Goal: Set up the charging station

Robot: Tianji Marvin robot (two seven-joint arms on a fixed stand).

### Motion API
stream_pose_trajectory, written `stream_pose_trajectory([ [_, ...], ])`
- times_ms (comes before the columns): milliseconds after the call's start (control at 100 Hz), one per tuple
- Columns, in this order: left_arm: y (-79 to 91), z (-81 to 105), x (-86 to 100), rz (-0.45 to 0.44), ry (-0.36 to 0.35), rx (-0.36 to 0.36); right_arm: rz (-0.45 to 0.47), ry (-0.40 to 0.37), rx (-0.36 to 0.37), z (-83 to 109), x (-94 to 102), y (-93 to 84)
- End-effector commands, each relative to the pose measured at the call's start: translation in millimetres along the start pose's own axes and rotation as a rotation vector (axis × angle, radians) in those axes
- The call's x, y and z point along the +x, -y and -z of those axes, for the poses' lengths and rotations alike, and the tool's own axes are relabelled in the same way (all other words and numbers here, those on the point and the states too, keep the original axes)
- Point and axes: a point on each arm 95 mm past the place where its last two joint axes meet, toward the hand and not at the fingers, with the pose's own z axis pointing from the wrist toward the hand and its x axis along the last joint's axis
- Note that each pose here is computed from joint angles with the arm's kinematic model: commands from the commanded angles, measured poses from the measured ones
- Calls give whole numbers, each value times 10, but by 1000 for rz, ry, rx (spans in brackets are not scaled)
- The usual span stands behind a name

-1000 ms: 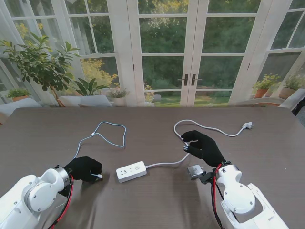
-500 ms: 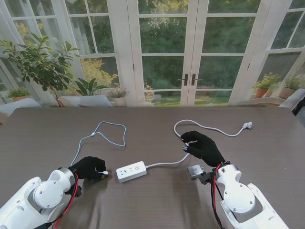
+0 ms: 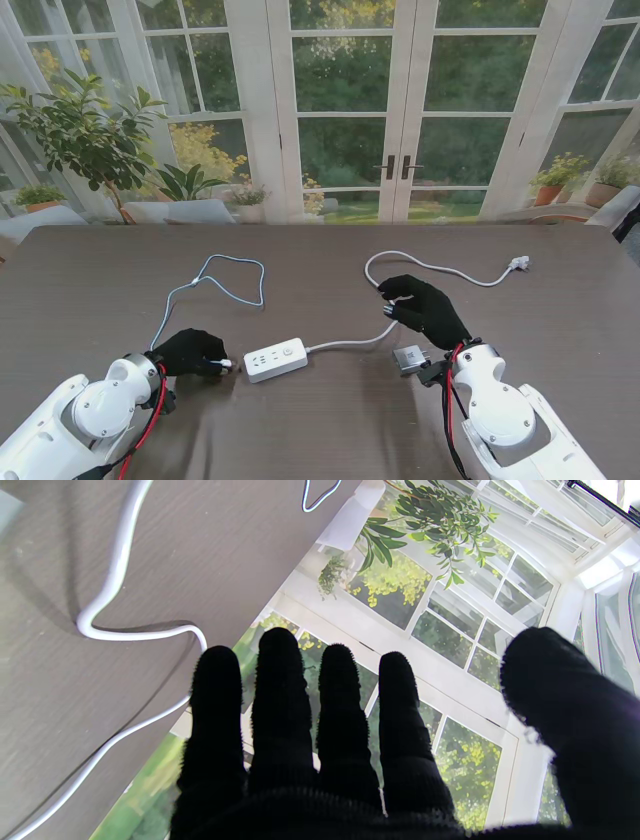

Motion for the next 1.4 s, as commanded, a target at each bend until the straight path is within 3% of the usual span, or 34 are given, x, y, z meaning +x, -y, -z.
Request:
stream_pose_trajectory([
  [0,-35,-5,-1,6,-3,-13,-7,4,20,10,-2,48],
  [450,8,14,-12,-35,-10,10,-1,5,20,6,-6,44],
  [890,2,24,-7,-28,-23,-43,-11,6,18,4,-11,38],
  [1390,21,1,10,-102,-77,-13,-16,6,18,4,-13,34],
])
